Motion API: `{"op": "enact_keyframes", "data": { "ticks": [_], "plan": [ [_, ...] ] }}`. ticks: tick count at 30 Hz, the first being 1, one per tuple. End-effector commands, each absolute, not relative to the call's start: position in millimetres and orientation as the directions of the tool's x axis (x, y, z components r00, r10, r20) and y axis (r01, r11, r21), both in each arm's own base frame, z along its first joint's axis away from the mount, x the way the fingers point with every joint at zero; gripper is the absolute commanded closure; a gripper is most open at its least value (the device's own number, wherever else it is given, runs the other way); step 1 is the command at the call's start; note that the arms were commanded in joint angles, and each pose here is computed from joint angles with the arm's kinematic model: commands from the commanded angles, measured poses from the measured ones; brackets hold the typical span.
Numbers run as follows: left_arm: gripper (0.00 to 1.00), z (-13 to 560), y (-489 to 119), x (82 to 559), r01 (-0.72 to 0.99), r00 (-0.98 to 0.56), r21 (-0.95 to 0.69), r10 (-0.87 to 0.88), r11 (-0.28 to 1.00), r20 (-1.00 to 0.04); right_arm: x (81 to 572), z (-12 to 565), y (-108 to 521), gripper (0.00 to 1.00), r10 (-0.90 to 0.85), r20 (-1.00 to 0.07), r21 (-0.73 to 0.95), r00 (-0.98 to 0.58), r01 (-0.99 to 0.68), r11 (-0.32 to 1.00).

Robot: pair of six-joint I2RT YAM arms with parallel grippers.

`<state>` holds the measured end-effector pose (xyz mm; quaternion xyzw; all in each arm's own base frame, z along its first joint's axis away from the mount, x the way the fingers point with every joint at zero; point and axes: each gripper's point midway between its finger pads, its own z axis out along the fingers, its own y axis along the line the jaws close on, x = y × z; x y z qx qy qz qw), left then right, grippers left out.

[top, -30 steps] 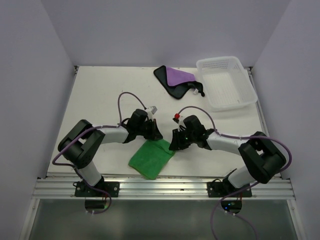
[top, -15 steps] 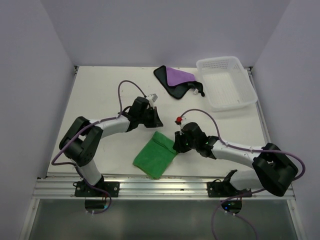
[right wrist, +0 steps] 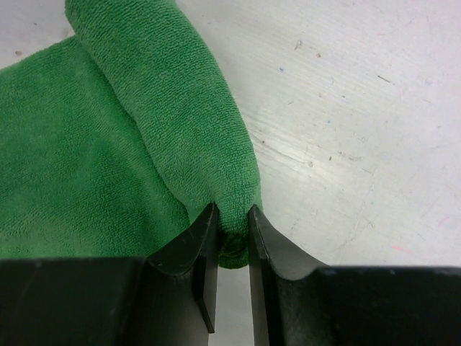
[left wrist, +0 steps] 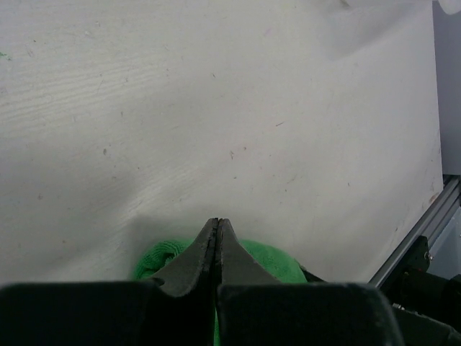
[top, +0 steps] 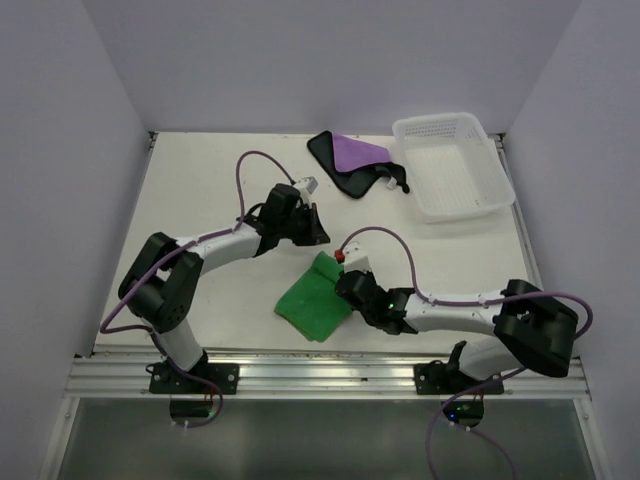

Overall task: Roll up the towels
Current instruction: Roll the towel

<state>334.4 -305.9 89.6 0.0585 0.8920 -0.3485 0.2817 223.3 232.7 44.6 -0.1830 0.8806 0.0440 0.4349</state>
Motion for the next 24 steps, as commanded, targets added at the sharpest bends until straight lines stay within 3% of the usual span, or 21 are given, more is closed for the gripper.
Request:
{"op": "enact_keyframes", "data": {
  "ticks": [1,14,24],
  "plan": [
    [1.0,94,-307,330,0.313,-0.833,-0.598,-0.09,0.738,-0.546,234,65,230,1.0,-0.339,-0.83,-0.244,-0.443,-0.258,0.935],
    [1.0,102,-312,299,0.312,-0.835,-0.639,-0.117,0.703,-0.537,207,56,277,1.0,-0.591,-0.734,-0.504,-0.336,-0.315,0.805],
    [1.0,79,-299,261,0.269,-0.86,-0.643,-0.122,0.717,-0.496,201,47,293,1.0,-0.657,-0.681,-0.571,-0.323,-0.327,0.753]
  ]
}}
